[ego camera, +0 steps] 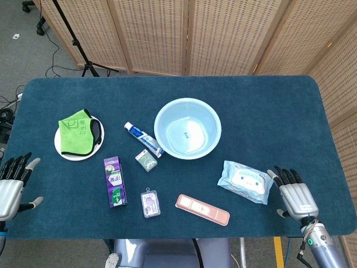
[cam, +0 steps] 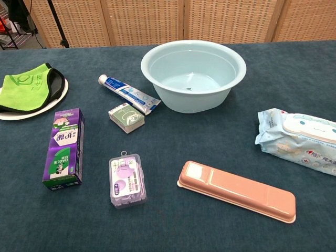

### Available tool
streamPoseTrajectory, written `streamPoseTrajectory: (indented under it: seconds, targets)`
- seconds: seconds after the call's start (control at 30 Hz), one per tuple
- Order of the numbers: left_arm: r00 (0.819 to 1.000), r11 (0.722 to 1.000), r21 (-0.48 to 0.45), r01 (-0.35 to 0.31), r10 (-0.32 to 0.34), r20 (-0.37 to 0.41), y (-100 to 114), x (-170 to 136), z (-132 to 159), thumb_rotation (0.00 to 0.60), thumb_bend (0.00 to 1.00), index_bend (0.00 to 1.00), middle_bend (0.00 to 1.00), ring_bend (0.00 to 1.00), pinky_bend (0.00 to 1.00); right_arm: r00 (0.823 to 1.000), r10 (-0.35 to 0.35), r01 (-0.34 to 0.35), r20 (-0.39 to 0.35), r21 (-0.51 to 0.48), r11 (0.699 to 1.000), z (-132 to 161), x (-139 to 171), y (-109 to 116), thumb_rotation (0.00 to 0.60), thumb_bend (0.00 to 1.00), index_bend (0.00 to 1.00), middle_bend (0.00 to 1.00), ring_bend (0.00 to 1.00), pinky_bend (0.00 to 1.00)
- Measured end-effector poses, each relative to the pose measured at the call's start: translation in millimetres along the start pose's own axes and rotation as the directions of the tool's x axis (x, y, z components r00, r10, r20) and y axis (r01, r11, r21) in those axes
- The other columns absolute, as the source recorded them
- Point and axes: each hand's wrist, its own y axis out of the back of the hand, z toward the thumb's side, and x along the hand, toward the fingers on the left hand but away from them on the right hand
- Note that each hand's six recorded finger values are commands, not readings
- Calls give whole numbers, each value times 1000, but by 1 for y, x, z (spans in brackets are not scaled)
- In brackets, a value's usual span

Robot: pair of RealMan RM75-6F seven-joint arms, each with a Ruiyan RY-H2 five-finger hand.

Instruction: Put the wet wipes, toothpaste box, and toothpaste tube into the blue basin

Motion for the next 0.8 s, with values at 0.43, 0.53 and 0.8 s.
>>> streamPoseTrajectory:
  seconds: [0.43,0.53,0.8]
  targets:
    - [999,1000,5,31,-31,6,-8,2,2,600,117,0,0,0,0,998,60,-61,-27,-32,998,40,-32,-8,600,94,0,0,0,29]
    - [999,999,5,39,-39,10,-10,2,3,600,117,0,0,0,0,997,64,-65,-37,-47,997,50,-38,-9,600,93,0,0,0,29]
    - [999,999,1,47,-47,18,-12,2,4,600,117,0,0,0,0,997,66,-68,-41,-53,996,64,-54,-12,600,92,0,0,0,29]
